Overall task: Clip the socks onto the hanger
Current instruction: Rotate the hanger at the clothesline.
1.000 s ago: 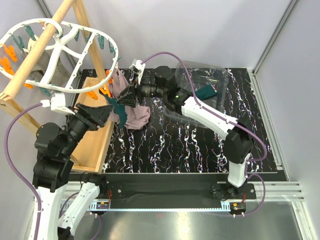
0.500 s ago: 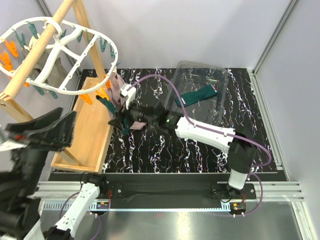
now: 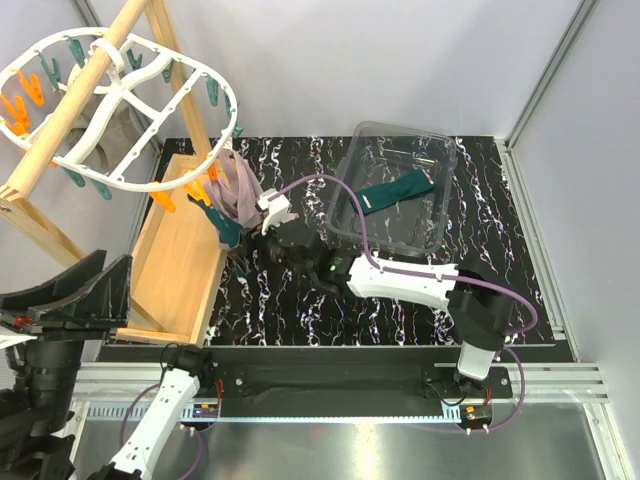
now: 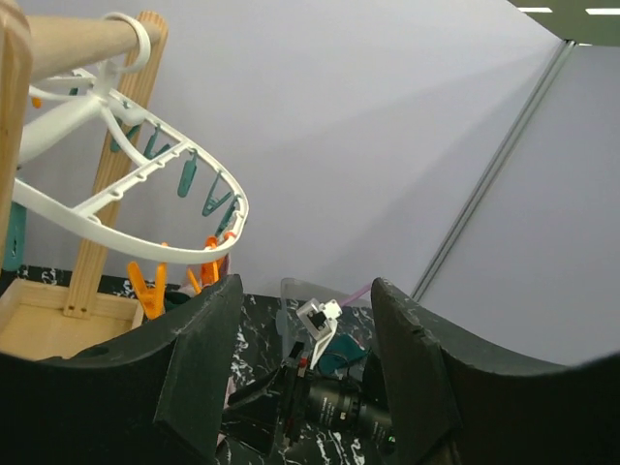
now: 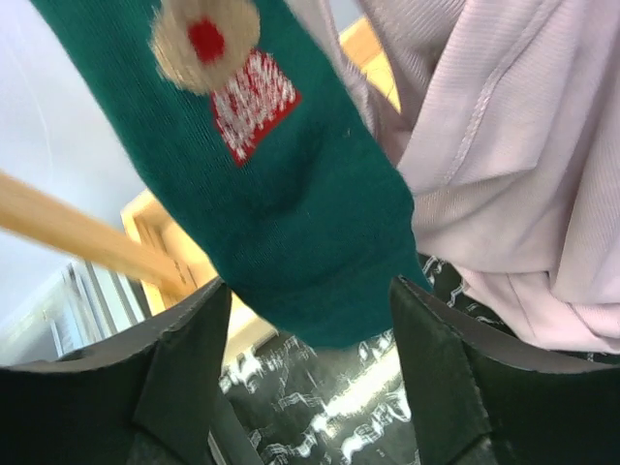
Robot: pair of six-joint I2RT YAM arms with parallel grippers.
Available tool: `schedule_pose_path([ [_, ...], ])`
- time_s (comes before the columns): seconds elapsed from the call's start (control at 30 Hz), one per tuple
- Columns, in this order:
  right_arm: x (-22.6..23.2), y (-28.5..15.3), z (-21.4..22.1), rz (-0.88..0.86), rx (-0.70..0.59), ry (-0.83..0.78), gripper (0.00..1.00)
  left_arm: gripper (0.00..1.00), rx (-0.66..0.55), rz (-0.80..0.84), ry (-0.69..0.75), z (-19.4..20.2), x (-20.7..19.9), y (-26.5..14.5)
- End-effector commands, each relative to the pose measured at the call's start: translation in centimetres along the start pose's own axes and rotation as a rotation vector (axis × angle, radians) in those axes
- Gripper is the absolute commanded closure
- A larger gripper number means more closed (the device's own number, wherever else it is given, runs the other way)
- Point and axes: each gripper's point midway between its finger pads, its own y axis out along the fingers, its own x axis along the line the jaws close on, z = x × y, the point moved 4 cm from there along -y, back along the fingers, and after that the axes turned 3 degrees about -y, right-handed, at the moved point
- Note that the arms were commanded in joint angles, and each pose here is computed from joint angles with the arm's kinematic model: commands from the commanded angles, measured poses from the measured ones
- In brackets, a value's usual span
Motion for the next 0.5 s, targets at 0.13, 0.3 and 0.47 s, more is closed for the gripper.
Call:
schedule_pose_path([
  [0.13, 0.1, 0.7, -1.3, 0.144, -0.303, 0.222, 0.31, 0.40, 0.205, 0.029, -0.151, 4.9, 0.1, -0.5],
  [0.3, -0.9, 2.8, -0.3, 0.264, -0.305, 0.200, 0.24, 0.40, 0.224, 0.075, -0.178, 5.1, -0.6, -2.0],
  [0.47, -2.6, 4.5, 0.0, 0.403, -0.320, 0.119, 0.13, 0.41, 0.156, 0.036, -0.165, 4.2, 0.1, -3.5],
])
